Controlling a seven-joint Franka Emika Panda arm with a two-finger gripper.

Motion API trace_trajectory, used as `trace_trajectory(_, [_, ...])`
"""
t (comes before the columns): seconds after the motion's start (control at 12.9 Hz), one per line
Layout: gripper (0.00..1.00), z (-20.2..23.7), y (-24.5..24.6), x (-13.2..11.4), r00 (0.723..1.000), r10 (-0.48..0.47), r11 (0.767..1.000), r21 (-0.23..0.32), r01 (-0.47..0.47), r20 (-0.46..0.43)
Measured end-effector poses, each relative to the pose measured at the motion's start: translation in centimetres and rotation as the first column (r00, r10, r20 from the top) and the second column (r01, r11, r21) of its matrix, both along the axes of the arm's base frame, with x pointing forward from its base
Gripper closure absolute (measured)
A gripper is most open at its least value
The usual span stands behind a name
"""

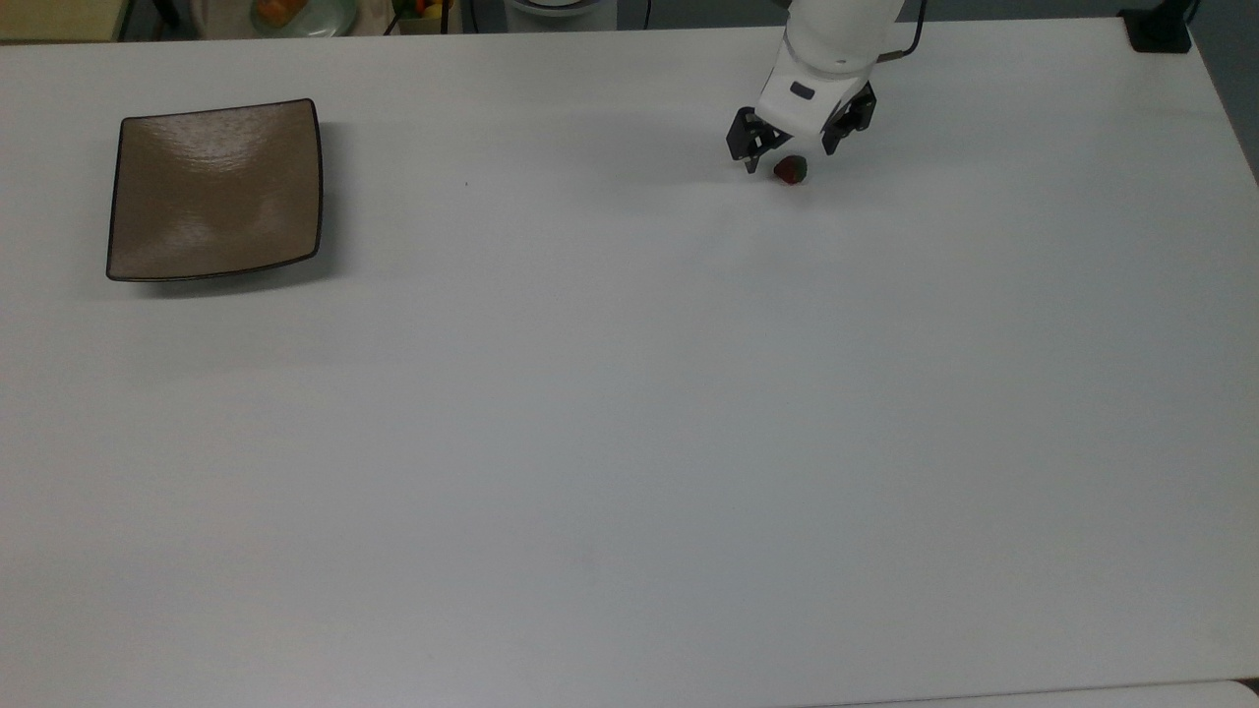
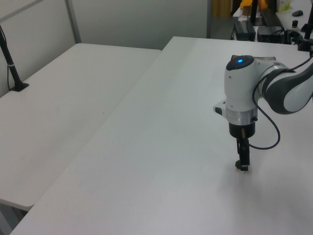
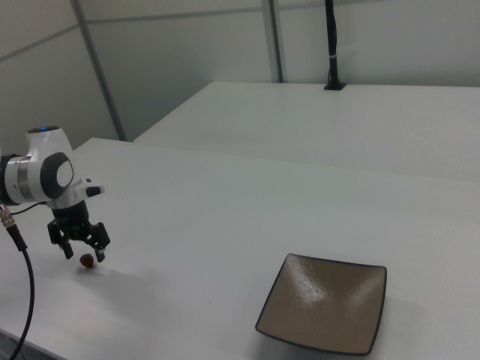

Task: Strawberries on a ceramic plate
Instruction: 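Close the gripper on the red strawberry and lift it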

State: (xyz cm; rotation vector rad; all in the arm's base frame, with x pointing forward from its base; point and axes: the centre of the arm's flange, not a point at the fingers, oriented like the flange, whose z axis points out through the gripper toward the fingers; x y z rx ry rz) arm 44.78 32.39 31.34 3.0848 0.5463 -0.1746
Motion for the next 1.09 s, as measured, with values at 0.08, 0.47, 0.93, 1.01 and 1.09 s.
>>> trace_trajectory(0.08, [0.00, -0.5, 0.1, 0.1, 1.000, 0.008, 1.000, -0.001, -0.008, 0.005])
trace_trajectory(0.47, [0.25, -1.7, 0.2, 0.3, 0.999, 0.030, 1.000, -0.009, -0.030, 0.015])
trace_trajectory(0.93, [0.67, -1.0, 0.4, 0.7, 0.999, 0.027, 1.000, -0.003, -0.027, 0.030])
trace_trajectory(1.01, [0.67, -0.7, 0.4, 0.9, 0.999, 0.022, 1.000, 0.000, -0.022, 0.037])
trace_trajectory(1.09, [0.67, -0.3, 0.4, 1.1, 0.999, 0.020, 1.000, 0.004, -0.020, 0.043])
